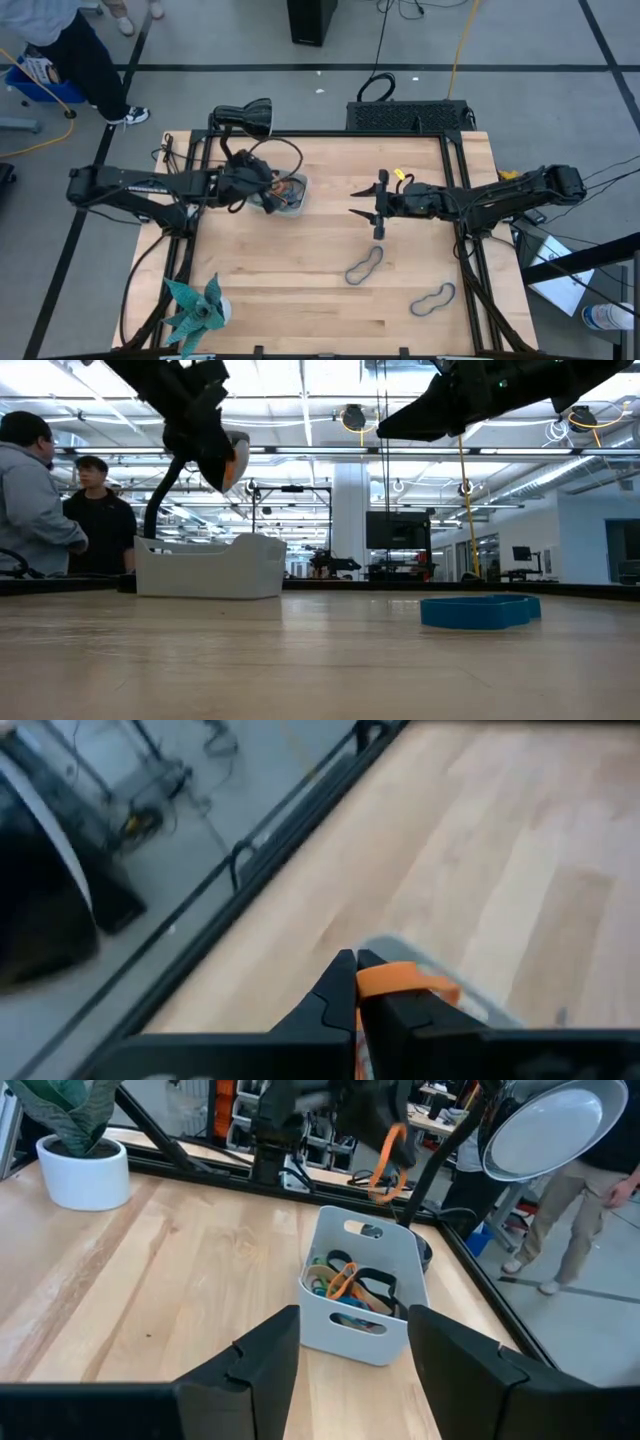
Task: Pick and place rubber bands into bin
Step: Put the orange rubber band into the gray bin, then put the left blue rubber band into the gray bin
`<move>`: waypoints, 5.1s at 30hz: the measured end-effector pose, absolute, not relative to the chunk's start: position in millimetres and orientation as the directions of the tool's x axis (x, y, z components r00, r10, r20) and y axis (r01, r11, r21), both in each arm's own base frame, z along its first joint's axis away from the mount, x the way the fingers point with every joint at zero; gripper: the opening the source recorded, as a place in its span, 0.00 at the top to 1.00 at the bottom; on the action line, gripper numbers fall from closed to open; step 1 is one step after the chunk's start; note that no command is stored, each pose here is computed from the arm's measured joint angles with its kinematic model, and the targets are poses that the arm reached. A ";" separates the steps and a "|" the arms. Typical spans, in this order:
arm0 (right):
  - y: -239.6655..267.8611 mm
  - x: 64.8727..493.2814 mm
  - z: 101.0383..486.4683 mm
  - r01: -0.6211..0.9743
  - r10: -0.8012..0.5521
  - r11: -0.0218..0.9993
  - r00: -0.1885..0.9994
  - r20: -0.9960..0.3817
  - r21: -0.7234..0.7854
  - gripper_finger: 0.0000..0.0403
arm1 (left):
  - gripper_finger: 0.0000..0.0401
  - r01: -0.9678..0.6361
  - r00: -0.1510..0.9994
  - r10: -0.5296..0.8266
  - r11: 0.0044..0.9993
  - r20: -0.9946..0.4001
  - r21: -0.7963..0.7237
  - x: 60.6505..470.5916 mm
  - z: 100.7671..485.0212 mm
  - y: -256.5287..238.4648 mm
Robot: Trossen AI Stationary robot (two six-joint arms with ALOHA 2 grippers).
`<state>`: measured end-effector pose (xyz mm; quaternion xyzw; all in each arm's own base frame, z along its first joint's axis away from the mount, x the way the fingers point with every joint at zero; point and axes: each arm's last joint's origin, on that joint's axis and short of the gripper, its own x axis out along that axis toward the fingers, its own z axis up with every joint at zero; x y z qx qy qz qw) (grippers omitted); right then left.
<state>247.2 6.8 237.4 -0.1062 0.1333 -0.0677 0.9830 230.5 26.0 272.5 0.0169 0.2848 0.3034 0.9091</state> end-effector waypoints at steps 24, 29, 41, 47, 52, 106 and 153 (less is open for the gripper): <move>6.6 247.2 237.2 0.101 -0.162 0.965 0.955 -0.249 -0.241 0.55 | 0.96 -0.606 0.387 0.509 0.769 -0.769 0.204 273.3 171.9 52.2; 6.6 246.9 236.2 0.099 -0.162 0.965 0.952 -0.258 -0.242 0.55 | 0.94 -0.603 0.391 0.507 0.772 -0.768 0.203 275.6 169.1 52.7; 6.5 246.6 235.0 0.096 -0.163 0.965 0.949 -0.271 -0.244 0.54 | 0.96 -0.590 0.408 0.509 0.780 -0.758 0.207 277.3 170.4 52.9; 6.5 246.6 235.0 0.096 -0.163 0.965 0.949 -0.271 -0.244 0.55 | 0.80 -0.590 0.407 0.509 0.781 -0.759 0.207 277.1 170.3 52.9; 6.5 246.6 235.0 0.096 -0.163 0.965 0.949 -0.271 -0.244 0.55 | 0.63 -0.588 0.407 0.509 0.781 -0.759 0.209 277.1 170.3 53.0; 56.7 249.8 147.6 -0.451 0.275 0.891 0.616 -0.738 -0.045 0.64 | 0.51 -0.144 0.902 0.118 0.989 -0.416 -0.031 272.8 260.5 21.1; 56.6 253.1 121.8 -0.470 0.212 0.878 0.546 -0.811 -0.087 0.64 | 0.51 -0.144 0.876 0.117 0.989 -0.467 -0.023 270.4 255.5 20.9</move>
